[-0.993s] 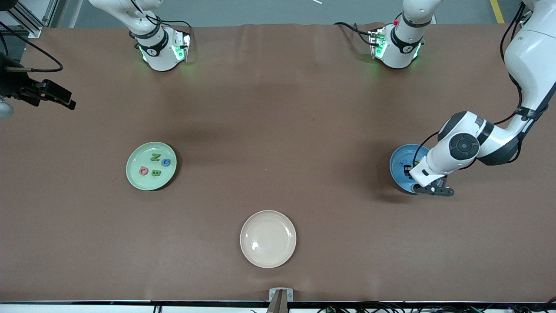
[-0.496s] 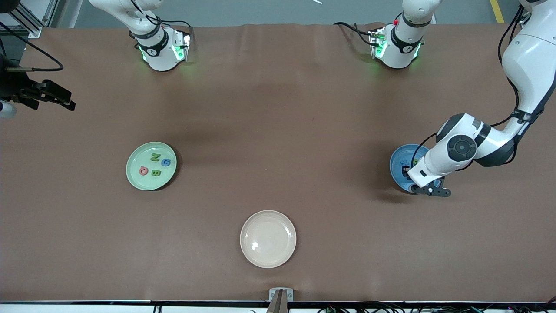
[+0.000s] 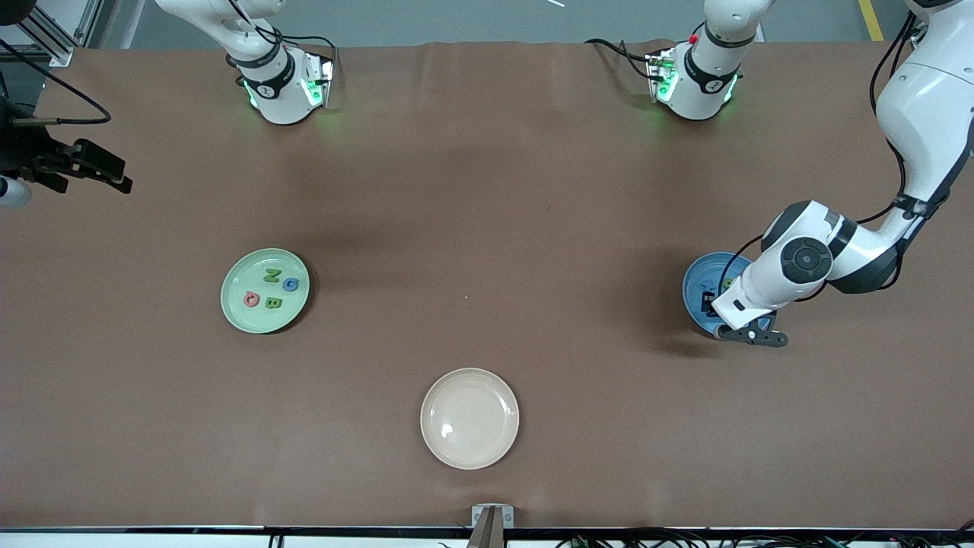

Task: Sort upper and lower case letters into plates
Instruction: 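Lower the green a into the blue plate with the left gripper, then open the left gripper and release the a in the blue plate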

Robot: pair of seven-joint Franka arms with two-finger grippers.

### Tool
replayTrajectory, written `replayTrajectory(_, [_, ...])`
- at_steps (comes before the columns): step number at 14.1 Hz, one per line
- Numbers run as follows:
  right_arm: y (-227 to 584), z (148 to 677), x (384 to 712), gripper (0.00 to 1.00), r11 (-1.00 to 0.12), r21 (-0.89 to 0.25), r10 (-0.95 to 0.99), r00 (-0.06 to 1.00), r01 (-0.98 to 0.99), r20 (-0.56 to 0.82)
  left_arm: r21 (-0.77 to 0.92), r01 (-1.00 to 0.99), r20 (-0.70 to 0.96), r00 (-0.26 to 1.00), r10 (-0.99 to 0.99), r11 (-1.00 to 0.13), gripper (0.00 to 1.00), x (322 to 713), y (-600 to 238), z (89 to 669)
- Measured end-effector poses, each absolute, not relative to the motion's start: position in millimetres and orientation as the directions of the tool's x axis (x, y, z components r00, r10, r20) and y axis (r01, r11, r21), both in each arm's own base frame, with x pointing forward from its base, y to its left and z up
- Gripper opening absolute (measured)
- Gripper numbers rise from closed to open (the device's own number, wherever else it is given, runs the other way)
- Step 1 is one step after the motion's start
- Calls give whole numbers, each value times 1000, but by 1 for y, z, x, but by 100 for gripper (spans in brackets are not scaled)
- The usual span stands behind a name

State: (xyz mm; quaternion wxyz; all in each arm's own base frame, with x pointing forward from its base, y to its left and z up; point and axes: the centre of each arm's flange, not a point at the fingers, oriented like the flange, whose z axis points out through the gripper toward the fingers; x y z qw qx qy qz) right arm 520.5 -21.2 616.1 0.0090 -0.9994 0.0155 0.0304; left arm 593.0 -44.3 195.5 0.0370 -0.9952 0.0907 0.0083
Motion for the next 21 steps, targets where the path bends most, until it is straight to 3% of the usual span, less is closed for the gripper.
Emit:
replayTrajectory(3, [-21,615,520,100,-999,-17,-30,998,-31,-64,-74,-190,9,982,-191,-979,99,599,-54,216])
replayTrajectory(9, [-22,615,521,100,-1000,-19,-10,998,-11,-61,-21,-126,31,991,-127,-992,100,608,-49,254])
replayTrajectory(14, [-24,616,521,100,-1000,-20,-11,998,-12,-54,41,-125,40,992,-124,-991,100,610,-86,332])
replayTrajectory(21, [-36,616,521,100,-997,-60,-42,998,-46,-54,63,-91,25,996,-90,-994,100,598,-17,424])
